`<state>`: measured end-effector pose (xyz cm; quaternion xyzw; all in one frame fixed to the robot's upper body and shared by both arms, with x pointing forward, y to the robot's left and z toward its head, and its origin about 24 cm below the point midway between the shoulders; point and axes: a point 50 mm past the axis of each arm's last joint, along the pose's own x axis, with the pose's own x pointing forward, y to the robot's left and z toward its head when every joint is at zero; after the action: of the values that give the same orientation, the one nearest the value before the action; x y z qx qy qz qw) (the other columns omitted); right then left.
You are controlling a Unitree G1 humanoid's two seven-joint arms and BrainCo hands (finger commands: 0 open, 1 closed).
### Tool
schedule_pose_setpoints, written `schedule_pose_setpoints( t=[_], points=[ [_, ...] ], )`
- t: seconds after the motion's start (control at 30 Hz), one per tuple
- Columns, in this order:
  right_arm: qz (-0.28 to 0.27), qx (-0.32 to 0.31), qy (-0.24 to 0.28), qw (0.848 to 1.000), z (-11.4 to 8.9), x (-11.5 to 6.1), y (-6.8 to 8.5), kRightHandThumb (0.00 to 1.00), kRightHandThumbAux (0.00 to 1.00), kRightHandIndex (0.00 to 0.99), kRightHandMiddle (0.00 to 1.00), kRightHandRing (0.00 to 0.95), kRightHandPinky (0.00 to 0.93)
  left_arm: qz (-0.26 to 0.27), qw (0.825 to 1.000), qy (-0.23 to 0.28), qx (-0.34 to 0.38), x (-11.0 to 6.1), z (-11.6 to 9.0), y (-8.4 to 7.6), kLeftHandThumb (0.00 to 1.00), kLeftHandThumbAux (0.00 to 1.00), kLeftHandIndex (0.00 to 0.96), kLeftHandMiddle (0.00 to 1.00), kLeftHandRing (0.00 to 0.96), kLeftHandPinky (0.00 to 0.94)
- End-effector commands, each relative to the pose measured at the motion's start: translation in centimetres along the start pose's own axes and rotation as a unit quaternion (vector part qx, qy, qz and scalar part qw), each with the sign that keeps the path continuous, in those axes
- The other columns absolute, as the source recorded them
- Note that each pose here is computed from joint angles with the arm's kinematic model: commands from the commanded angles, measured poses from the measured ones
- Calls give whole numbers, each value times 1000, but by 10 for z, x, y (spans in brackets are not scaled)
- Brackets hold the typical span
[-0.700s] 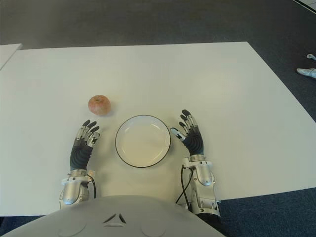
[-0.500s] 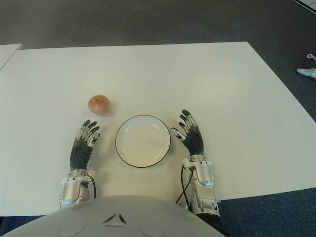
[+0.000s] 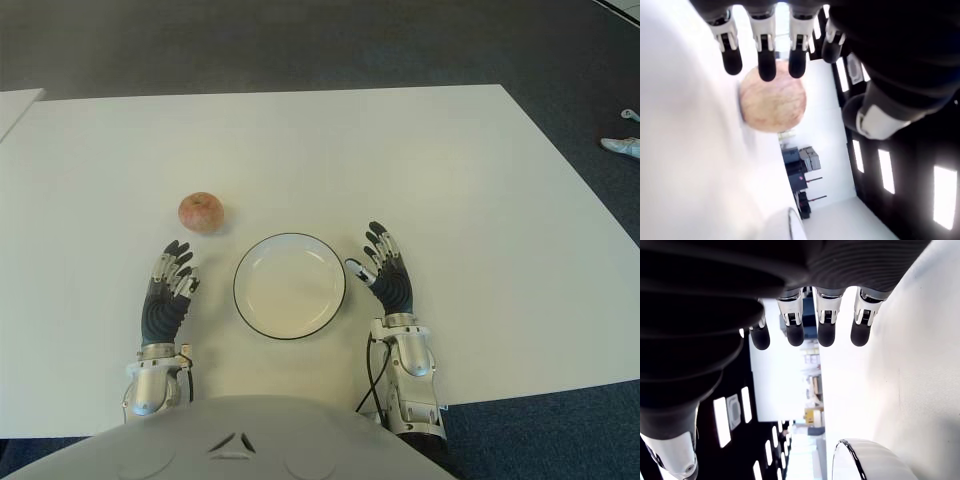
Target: Put the apples into the plate.
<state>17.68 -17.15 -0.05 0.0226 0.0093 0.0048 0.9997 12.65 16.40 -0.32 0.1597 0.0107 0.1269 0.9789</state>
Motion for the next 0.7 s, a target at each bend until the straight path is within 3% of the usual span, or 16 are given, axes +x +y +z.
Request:
schedule_pose_setpoints(
  t=[0.03,0.3,0.7],
  points=[
    [-2,4,11,1000,-3,1,1,312,671,96,80,70,128,76,967,-92,223,1,2,0,196,578,65,133,143,141],
    [-2,3,11,1000,-4,3,0,291,663,100,78,71,134,129,913,-154,356,10,-3,-3,275,510,69,116,115,113],
    [-4,2,13,1000,-6,5,0,291,674,96,72,63,116,173,860,-189,441,41,-10,1,296,429,92,96,93,111]
  ],
)
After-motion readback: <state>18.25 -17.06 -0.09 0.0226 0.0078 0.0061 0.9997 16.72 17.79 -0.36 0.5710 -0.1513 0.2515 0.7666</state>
